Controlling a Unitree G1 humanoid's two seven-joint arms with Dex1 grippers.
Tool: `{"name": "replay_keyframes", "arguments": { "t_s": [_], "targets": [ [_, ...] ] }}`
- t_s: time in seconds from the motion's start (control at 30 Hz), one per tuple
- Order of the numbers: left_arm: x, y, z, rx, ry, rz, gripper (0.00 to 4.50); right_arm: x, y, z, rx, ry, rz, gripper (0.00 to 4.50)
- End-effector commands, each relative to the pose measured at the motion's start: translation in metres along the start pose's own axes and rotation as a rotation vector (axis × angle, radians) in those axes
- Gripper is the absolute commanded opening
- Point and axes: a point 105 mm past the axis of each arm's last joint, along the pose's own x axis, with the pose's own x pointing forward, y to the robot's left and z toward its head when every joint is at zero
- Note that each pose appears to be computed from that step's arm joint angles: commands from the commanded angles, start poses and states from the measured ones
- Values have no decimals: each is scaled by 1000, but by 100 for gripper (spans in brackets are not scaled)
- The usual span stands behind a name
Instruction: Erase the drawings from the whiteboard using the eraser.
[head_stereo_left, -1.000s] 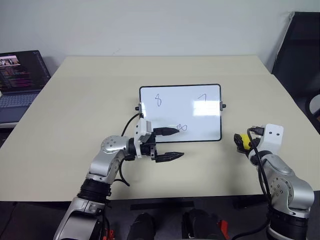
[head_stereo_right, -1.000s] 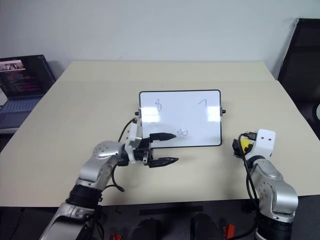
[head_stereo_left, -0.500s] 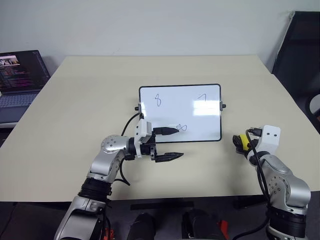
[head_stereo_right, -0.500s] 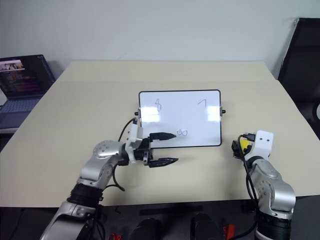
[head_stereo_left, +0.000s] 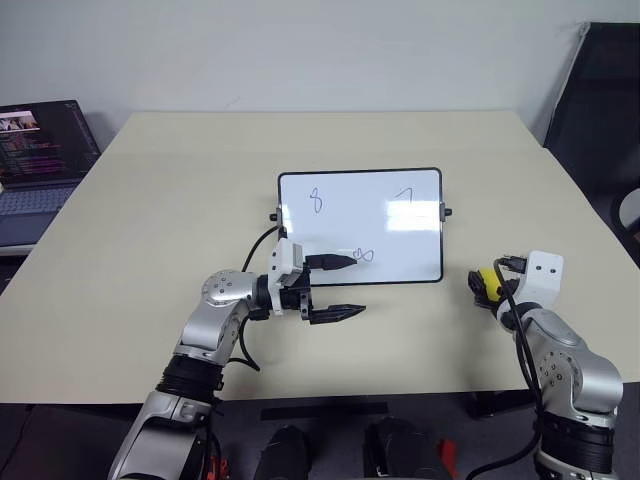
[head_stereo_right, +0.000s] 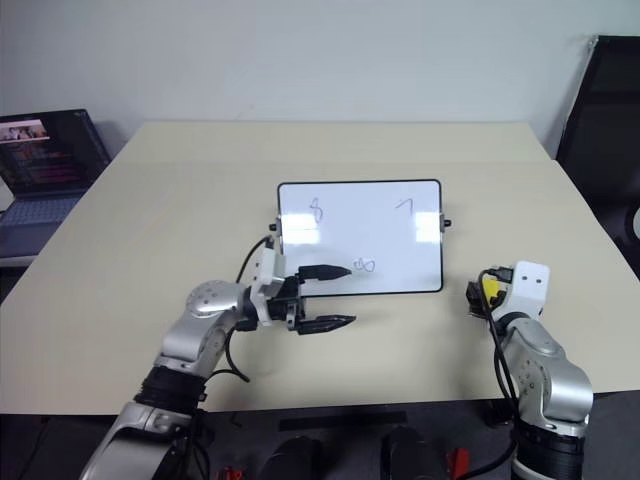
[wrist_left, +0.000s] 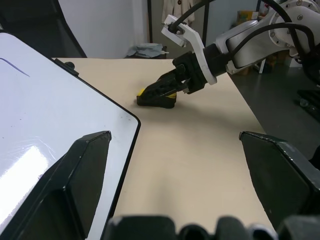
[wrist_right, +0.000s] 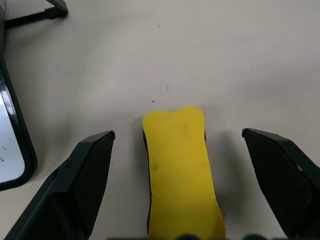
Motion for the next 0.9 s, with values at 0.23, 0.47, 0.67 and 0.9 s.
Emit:
{"name": "replay_keyframes", "arguments": {
  "t_s": [0.23, 0.47, 0.67, 0.9],
  "targets": [
    [0, 4, 10, 48, -12, -1, 450, 0, 1, 7, -9, -15, 9, 448],
    [1, 5, 11, 56, -9, 5, 450, 1, 1, 6, 13, -8, 12, 448],
    [1, 6, 11, 62, -2, 9, 450, 2, 0, 7, 24, -10, 8, 318],
    [2, 6, 10, 70, 6, 10, 450, 3, -1, 6, 26, -9, 7, 121]
  ]
}}
